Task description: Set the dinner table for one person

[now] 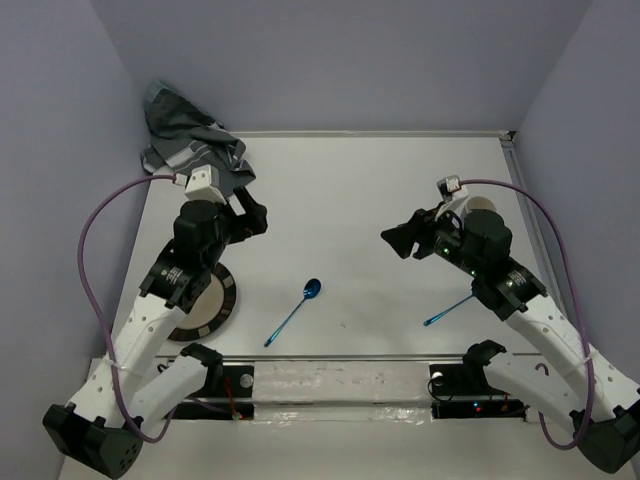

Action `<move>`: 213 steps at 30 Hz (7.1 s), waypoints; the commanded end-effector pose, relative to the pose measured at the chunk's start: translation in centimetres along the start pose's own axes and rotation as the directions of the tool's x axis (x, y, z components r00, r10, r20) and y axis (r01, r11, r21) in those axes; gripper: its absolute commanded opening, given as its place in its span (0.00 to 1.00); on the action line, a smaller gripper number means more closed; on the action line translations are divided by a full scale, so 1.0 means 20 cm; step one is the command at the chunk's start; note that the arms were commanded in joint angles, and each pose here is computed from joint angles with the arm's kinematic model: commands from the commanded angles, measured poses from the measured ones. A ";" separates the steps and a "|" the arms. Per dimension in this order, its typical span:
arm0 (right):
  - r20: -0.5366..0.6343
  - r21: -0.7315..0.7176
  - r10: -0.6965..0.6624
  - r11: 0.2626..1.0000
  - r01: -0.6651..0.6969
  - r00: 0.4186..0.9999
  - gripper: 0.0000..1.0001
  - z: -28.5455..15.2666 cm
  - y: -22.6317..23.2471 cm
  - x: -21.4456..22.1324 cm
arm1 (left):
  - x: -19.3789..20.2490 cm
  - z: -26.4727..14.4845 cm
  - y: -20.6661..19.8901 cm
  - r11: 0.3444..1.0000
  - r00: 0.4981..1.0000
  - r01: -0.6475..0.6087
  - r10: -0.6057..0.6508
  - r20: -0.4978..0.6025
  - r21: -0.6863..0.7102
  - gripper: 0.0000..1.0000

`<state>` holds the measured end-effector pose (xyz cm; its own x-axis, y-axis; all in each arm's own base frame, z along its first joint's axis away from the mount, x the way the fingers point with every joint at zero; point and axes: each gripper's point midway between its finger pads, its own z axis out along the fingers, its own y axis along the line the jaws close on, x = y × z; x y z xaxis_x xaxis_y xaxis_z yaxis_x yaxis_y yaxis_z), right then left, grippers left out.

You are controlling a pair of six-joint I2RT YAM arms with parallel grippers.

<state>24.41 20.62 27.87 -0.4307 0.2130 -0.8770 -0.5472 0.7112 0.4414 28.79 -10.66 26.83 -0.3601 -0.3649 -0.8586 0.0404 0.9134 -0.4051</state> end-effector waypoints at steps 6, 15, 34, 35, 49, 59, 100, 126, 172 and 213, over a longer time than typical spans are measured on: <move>-0.004 0.001 -0.011 1.000 0.011 1.000 0.60 0.01 -0.01 0.00 | -0.11 0.24 0.10 0.994 0.997 0.059 -0.055 0.050 -0.095 0.99; -0.032 0.008 0.015 1.000 -0.015 0.999 0.60 0.04 -0.04 0.08 | -0.15 0.64 0.33 0.939 0.991 0.099 -0.061 0.122 -0.330 0.92; -0.114 -0.077 0.038 0.996 -0.047 0.993 0.63 0.14 -0.01 0.20 | -0.02 1.37 0.63 0.915 1.000 0.013 -0.018 -0.009 -0.404 0.83; -0.109 -0.075 0.034 0.996 -0.043 0.993 0.63 0.14 -0.01 0.19 | -0.01 1.39 0.64 0.916 1.000 0.007 -0.015 -0.016 -0.402 0.82; -0.160 -0.081 0.013 0.996 -0.026 0.987 0.63 0.20 -0.03 0.24 | 0.05 1.74 0.71 0.902 0.991 -0.062 0.006 -0.131 -0.427 0.60; -0.152 -0.064 0.011 0.998 -0.021 0.988 0.63 0.20 -0.04 0.23 | 0.11 1.74 0.78 0.862 0.982 -0.078 -0.021 -0.190 -0.500 0.60; -0.094 -0.016 -0.022 1.000 0.020 0.995 0.63 0.14 -0.06 0.14 | 0.45 1.15 -0.51 0.905 0.908 0.418 -0.415 -0.056 0.073 0.85; -0.165 -0.070 0.010 0.997 -0.022 0.986 0.30 0.17 -0.04 0.25 | 0.25 1.37 -0.08 0.865 0.868 0.497 -0.496 0.030 -0.069 0.68; -0.198 -0.074 0.009 0.997 -0.024 0.980 0.30 0.23 -0.06 0.30 | 0.31 1.55 0.03 0.831 0.836 0.548 -0.548 0.033 -0.090 0.62; -0.202 0.290 0.356 0.912 -0.291 0.912 0.63 0.93 -0.23 0.80 | 0.07 1.45 -0.14 0.851 0.849 0.521 -0.525 0.057 0.071 0.00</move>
<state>30.38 31.12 6.14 -0.8037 0.2045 -0.5588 -0.1965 0.7952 0.5736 55.27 -19.05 9.87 -0.3591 -0.7933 -0.4916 -0.2376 0.5871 -0.7739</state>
